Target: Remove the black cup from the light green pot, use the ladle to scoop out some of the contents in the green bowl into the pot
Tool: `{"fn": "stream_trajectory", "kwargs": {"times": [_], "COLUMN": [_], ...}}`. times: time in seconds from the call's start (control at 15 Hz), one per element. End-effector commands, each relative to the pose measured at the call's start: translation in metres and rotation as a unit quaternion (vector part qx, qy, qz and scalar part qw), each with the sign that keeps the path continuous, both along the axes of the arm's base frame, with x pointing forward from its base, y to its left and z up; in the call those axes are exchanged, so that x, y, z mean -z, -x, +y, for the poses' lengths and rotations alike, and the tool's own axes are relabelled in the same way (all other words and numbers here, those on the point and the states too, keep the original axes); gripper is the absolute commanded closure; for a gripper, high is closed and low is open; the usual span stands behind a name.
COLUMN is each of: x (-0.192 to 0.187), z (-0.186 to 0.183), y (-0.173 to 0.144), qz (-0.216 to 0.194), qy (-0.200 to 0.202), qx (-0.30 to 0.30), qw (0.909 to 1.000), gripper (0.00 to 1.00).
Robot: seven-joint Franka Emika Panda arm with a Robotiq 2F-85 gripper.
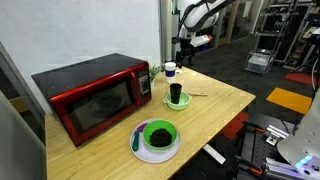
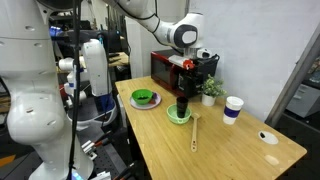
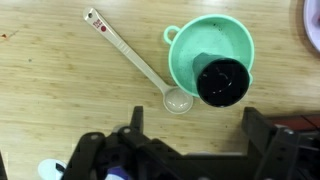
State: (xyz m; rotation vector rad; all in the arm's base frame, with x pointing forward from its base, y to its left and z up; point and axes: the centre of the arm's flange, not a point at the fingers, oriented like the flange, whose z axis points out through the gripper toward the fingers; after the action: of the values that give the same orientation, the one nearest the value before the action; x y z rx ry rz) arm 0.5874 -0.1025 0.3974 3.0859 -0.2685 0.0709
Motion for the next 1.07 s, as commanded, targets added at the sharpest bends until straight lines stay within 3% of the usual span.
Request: {"fn": "stream_trajectory", "kwargs": {"times": [0.0, 0.07, 0.53, 1.0], "x": [0.016, 0.008, 0.007, 0.037], "z": [-0.007, -0.004, -0.010, -0.020], "y": [0.006, 0.000, 0.002, -0.030], "qz": [-0.014, -0.001, -0.022, 0.006], "qy": [0.013, 0.005, 0.005, -0.001], "qx": [0.001, 0.001, 0.002, 0.000], "qw": [0.9998, 1.0000, 0.9997, 1.0000], "gripper": [0.00, 0.00, 0.00, 0.00]}}
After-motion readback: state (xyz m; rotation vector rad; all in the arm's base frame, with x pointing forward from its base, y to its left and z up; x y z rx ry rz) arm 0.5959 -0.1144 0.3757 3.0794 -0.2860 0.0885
